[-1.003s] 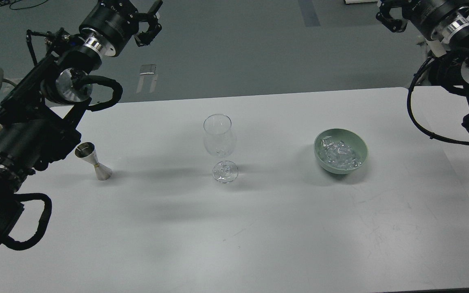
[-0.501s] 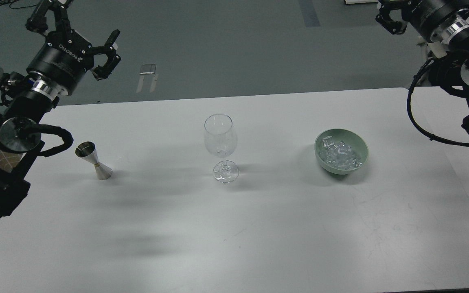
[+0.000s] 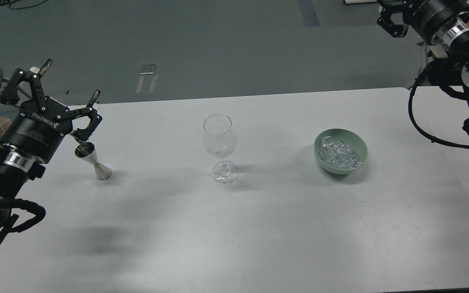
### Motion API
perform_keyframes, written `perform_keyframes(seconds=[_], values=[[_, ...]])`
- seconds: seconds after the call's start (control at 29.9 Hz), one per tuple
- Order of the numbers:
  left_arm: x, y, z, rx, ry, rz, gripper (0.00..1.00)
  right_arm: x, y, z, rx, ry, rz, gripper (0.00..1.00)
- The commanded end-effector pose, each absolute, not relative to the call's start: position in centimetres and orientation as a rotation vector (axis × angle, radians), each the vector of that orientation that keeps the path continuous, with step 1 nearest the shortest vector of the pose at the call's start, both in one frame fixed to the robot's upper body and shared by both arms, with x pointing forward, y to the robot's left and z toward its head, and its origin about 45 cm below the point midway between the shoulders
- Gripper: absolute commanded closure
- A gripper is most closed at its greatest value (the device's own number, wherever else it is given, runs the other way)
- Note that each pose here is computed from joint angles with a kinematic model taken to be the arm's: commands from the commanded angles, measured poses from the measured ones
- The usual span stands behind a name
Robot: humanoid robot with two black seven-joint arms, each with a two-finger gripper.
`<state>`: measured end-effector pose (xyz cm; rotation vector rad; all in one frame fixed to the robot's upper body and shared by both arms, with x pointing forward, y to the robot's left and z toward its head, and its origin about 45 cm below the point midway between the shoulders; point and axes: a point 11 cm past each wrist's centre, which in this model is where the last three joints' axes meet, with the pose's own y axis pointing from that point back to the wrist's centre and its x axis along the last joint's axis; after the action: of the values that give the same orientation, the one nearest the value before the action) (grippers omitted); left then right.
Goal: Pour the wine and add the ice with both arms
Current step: 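Lower the left gripper around the silver jigger and close it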
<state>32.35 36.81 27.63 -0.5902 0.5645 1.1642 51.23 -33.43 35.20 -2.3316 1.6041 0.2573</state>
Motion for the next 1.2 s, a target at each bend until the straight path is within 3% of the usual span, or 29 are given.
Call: perform_keyframes(seconds=[0.0, 0.33, 0.77, 0.94, 1.04, 1.17], values=[[29.9, 36.9, 26.5, -0.587, 0.603, 1.18, 0.02, 51.2, -33.4, 35.0, -2.333, 1.604, 0.262, 0.0], [24.9, 34.3, 19.4, -0.692, 0.853, 1.252, 0.02, 51.1, -33.2, 34.4, -2.336, 1.604, 0.278, 0.0], [24.2, 32.8, 16.1, -0.826, 1.046, 1.356, 0.05, 50.9, -33.8, 33.8, -2.332, 1.623, 0.287, 0.0], [23.9, 33.2, 14.6, -0.831, 1.096, 1.409, 0.19, 51.0, -33.6, 33.9, -2.328, 1.626, 0.288, 0.0], [23.9, 33.2, 13.8, -0.821, 1.127, 1.438, 0.35, 51.0, -33.9, 34.0, -2.325, 1.634, 0.285, 0.0], [24.0, 33.7, 12.9, -0.813, 1.148, 1.458, 0.35, 50.9, -34.2, 33.9, -2.323, 1.641, 0.285, 0.0]])
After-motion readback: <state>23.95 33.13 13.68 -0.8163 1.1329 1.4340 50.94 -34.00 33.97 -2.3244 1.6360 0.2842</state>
